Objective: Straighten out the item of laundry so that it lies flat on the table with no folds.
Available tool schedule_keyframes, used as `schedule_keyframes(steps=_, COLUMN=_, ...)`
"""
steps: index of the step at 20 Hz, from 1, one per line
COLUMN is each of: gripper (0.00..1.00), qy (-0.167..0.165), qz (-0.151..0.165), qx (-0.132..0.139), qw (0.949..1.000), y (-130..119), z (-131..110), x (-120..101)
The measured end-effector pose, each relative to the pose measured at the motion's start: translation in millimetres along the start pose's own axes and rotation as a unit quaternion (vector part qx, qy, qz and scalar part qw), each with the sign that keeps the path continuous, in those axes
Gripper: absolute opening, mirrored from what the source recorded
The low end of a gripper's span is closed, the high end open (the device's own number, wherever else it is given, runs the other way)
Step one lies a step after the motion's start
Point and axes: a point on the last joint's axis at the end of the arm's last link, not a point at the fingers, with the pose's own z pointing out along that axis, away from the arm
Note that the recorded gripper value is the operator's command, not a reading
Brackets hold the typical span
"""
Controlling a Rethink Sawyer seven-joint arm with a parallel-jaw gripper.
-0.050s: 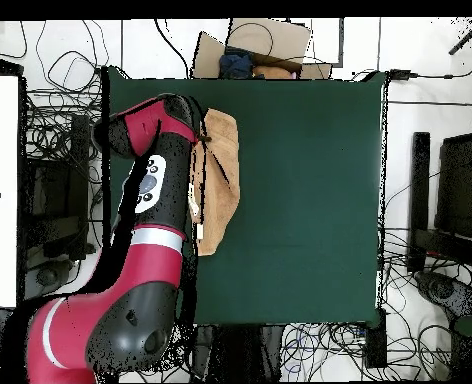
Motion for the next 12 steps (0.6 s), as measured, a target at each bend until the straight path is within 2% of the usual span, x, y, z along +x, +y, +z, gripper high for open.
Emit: schedule_keyframes(steps=12, gripper=1.0, qy=-0.011, qz=-0.001, qx=0.003, qw=0.9999, y=0.5, z=-3.3, x=-8.7)
